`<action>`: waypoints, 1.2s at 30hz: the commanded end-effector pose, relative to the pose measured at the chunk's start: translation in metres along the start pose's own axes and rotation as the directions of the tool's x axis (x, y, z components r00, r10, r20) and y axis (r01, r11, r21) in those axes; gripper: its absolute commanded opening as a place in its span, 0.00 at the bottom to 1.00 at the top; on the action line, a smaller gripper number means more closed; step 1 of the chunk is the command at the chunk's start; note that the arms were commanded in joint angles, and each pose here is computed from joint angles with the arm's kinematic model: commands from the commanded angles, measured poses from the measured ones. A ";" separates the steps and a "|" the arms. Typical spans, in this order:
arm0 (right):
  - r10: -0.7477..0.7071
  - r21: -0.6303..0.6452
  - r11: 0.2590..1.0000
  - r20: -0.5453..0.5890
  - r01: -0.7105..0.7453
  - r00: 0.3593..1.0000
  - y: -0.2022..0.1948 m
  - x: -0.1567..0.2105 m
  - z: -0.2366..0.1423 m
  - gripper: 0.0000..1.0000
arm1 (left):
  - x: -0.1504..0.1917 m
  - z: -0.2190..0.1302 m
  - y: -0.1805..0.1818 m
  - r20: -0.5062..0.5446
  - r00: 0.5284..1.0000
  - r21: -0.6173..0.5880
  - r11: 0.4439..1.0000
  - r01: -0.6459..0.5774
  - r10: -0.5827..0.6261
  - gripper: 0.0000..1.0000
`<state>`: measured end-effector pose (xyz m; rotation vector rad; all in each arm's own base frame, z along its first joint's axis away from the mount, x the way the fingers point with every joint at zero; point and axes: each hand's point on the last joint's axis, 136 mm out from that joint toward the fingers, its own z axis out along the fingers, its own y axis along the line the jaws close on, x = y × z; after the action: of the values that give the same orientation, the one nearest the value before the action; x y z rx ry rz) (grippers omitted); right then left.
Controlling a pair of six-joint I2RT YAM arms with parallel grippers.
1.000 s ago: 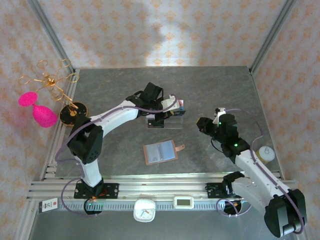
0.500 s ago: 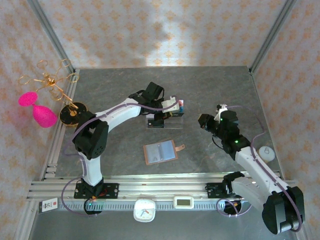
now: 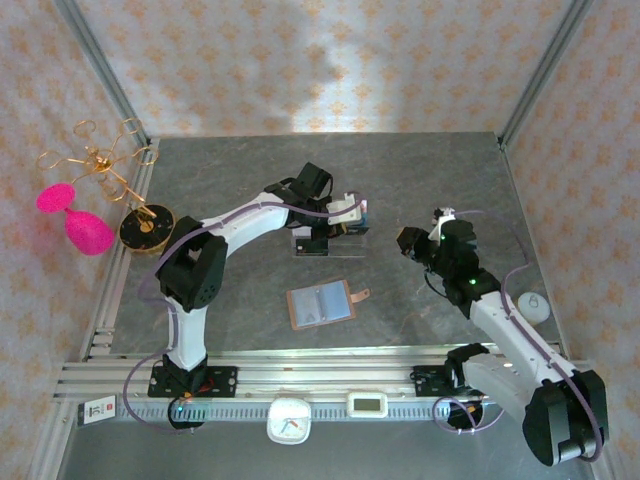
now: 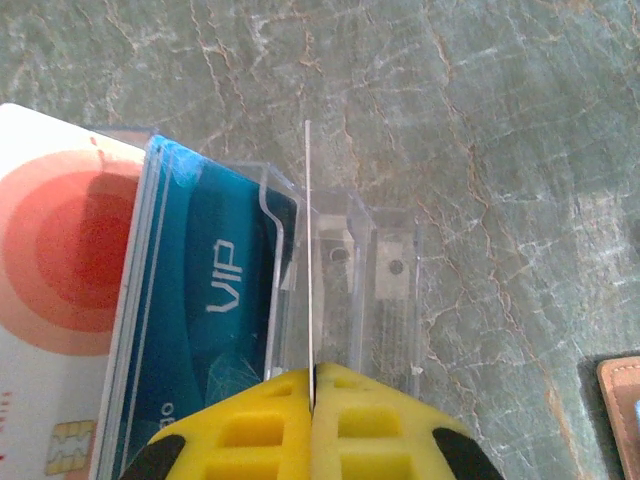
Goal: Take the credit cards out of the card holder
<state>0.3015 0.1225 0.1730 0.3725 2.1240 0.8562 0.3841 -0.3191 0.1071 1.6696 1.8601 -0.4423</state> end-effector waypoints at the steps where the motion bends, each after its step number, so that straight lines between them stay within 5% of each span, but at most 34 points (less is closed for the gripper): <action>1: -0.032 -0.049 0.998 0.045 0.034 0.998 0.018 -0.018 -0.003 0.13 | -0.002 -0.003 0.004 -0.008 1.000 0.003 1.000 -0.026 0.026 0.00; 13: -0.027 -0.067 0.997 0.039 0.029 0.999 0.021 -0.017 -0.003 0.14 | 0.002 0.000 0.018 -0.031 0.997 -0.069 0.995 0.068 -0.071 0.00; 19: -0.029 -0.080 0.996 0.040 0.032 0.999 0.023 -0.016 -0.006 0.22 | -0.007 -0.008 0.025 -0.017 0.992 -0.096 0.988 0.119 -0.121 0.31; 27: -0.097 -0.169 0.982 -0.050 0.088 0.994 0.038 0.008 0.000 0.40 | -0.058 -0.053 0.037 0.145 0.973 -0.135 0.970 0.200 -0.181 0.35; 31: -0.225 -0.148 0.968 -0.136 0.205 0.965 0.056 0.052 0.017 0.44 | -0.101 -0.099 0.033 0.366 0.897 -0.125 0.942 0.312 -0.249 0.40; 36: -0.394 -0.189 0.916 -0.249 0.355 0.885 0.079 0.120 0.027 0.46 | -0.103 -0.145 0.007 0.603 0.692 -0.047 0.848 0.528 -0.398 0.43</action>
<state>0.2460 0.2396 0.1429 -0.1503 2.3026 0.9485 0.3749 -0.3141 0.2507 1.0124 1.8202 -0.6409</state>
